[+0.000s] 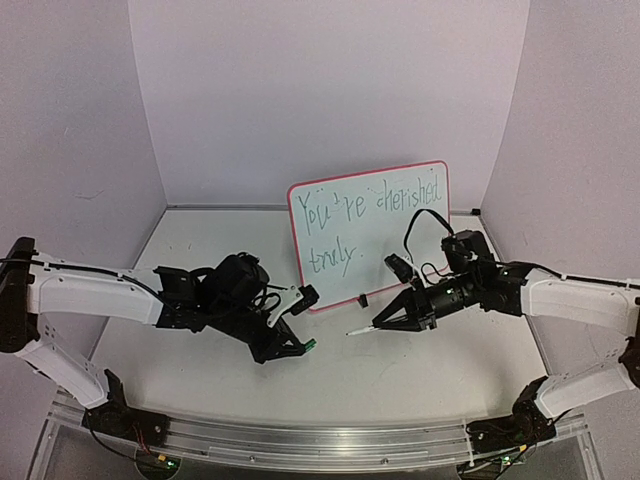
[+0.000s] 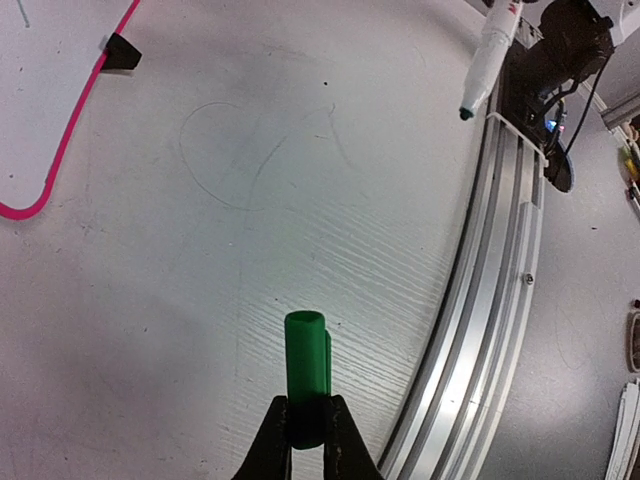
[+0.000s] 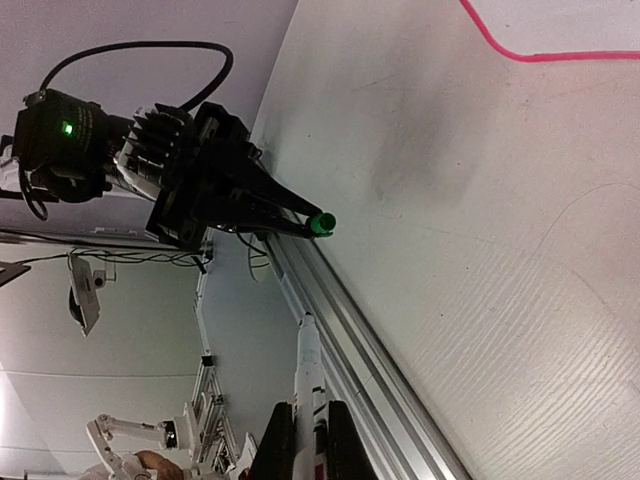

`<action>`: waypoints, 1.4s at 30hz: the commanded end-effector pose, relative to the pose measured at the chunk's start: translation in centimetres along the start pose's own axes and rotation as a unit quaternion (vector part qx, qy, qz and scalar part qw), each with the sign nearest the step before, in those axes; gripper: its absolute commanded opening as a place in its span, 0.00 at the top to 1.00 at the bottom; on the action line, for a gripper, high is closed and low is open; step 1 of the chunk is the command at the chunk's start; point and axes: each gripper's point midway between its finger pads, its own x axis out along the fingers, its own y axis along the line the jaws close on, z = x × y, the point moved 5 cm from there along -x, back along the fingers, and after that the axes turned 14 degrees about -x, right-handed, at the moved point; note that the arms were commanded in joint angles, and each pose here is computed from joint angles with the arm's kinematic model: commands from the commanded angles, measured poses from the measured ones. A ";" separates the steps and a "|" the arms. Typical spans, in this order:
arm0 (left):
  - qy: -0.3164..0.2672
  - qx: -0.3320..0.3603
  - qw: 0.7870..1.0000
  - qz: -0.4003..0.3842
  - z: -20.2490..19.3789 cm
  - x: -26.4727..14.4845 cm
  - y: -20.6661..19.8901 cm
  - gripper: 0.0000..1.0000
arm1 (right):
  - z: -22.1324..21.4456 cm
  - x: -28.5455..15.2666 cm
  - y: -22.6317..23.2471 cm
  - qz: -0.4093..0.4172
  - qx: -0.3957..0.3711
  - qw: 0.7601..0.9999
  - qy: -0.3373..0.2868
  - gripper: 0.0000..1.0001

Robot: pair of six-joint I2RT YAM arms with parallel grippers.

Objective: Write a sentence on the whiteboard
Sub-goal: Insert the pen cap into the whiteboard marker.

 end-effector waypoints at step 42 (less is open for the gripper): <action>-0.024 0.059 0.995 -0.073 2.0 -1.0 -5.6 1.00 | -0.1 3.8 1.3 0.087 -0.010 0.995 0.056 1.00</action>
